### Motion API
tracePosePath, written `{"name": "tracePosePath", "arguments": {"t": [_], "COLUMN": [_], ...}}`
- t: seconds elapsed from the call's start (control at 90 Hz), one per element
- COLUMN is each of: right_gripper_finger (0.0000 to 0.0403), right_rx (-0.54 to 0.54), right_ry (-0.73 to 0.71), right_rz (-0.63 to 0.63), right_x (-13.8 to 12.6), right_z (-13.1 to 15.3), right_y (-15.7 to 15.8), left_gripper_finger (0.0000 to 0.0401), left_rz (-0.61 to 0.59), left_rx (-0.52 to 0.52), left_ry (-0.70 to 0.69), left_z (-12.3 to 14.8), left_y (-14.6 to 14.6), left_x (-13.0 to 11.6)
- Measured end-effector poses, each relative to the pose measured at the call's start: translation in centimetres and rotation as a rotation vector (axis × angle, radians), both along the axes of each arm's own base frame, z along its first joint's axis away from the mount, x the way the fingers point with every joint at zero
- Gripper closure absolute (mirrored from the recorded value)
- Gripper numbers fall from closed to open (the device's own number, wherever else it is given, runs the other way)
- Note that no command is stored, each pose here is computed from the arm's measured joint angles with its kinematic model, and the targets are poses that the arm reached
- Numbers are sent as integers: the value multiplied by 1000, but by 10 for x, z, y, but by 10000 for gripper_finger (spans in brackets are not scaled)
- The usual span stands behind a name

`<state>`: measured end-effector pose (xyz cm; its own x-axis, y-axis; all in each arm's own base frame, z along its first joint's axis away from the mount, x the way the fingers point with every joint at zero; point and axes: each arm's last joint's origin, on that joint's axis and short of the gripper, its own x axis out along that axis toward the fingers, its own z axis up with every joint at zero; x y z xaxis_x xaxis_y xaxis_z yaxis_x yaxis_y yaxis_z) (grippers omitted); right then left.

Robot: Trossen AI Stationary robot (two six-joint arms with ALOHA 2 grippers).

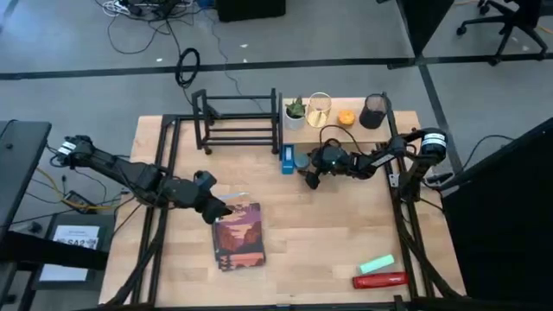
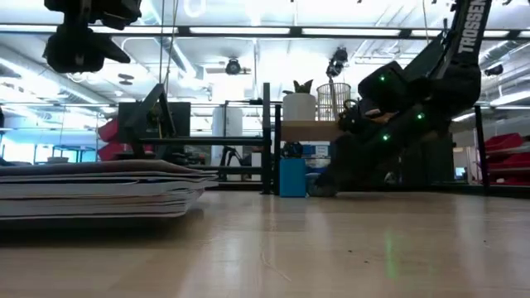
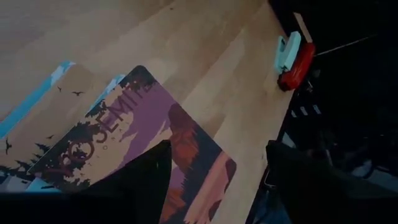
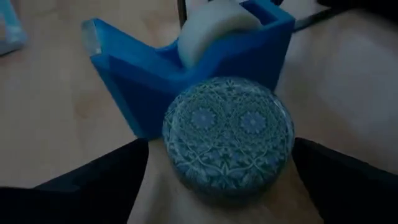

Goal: Stock shelves
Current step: Remove the green scented candle from under the shelf

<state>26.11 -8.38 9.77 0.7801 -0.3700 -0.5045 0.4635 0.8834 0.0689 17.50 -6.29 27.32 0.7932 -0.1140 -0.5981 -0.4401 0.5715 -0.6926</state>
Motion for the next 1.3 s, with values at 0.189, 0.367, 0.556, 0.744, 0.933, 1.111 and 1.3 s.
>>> {"name": "tracePosePath", "arguments": {"t": [0.189, 0.367, 0.556, 0.744, 0.933, 1.111, 1.3], "right_gripper_finger": [35, 49, 80, 142, 142, 142, 142], "right_rx": [17, 18, 56, 115, 183, 263, 394], "right_ry": [16, 9, 2, 39, 57, 63, 41], "right_rz": [44, 41, 29, 8, 25, 81, 169], "right_x": [15, 20, 19, 15, 12, 1, -30], "right_z": [-12, -12, -8, 1, 15, 44, 86], "right_y": [-3, -5, -4, 4, 23, 56, 103], "left_gripper_finger": [160, 160, 160, 160, 160, 160, 160], "left_rz": [0, -2, -2, -1, 0, -1, -2], "left_rx": [7, -2, -1, -3, -3, -2, -1], "left_ry": [19, -1, 1, 2, 3, 4, 5], "left_z": [-4, -3, -3, -3, -3, -3, -3], "left_y": [-2, -3, -3, -3, -3, -3, -3], "left_x": [4, 7, 7, 7, 7, 7, 7]}}
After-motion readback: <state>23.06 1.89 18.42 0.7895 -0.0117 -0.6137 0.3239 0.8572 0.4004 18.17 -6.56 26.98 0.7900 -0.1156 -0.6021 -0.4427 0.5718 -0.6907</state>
